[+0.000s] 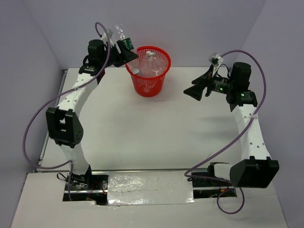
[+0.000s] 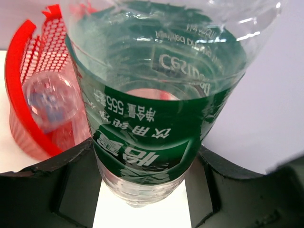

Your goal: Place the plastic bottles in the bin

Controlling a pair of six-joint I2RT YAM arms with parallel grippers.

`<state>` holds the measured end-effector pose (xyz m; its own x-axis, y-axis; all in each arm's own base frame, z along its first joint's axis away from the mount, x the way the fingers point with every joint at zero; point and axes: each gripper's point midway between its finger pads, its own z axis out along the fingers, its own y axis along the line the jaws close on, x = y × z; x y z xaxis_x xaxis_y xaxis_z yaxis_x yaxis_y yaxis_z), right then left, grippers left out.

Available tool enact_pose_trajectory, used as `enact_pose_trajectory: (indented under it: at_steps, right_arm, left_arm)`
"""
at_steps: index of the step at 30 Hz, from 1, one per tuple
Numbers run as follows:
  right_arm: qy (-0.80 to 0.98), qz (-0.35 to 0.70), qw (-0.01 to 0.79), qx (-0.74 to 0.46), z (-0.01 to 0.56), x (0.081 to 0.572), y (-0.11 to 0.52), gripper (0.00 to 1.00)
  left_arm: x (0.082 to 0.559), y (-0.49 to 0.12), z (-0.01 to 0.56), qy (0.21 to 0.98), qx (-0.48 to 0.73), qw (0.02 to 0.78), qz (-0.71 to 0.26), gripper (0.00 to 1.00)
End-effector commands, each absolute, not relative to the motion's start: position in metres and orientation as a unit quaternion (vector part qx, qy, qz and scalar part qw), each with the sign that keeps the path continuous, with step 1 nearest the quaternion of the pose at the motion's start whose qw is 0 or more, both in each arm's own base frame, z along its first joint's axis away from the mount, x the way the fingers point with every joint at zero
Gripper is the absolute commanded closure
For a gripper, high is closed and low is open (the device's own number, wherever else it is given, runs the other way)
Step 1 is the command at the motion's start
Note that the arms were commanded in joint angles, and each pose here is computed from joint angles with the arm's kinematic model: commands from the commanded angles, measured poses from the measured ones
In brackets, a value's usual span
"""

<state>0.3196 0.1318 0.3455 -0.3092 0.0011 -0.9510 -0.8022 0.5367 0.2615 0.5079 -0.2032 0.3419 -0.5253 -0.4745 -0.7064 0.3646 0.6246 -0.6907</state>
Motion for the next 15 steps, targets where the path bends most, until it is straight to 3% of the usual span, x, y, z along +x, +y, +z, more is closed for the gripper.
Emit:
enact_pose_trajectory:
  at_steps: [1,10,15]
  right_arm:
    - [0.704,0.383,0.521,-0.293,0.342,0.305,0.127,0.0]
    - [0.718,0.39,0.509,-0.271,0.325,0.302,0.119,0.0]
    - [0.724,0.396,0.502,-0.259,0.317,0.304,0.118,0.0]
  left_arm:
    - [0.524,-0.213,0.344,0.767,-0.047,0.457,-0.449,0.96]
    - [0.558,-0.23,0.331,0.76,-0.067,0.438,-0.476,0.87]
    - [0.554,-0.24,0.314,0.774,-0.064,0.411,-0.477,0.7]
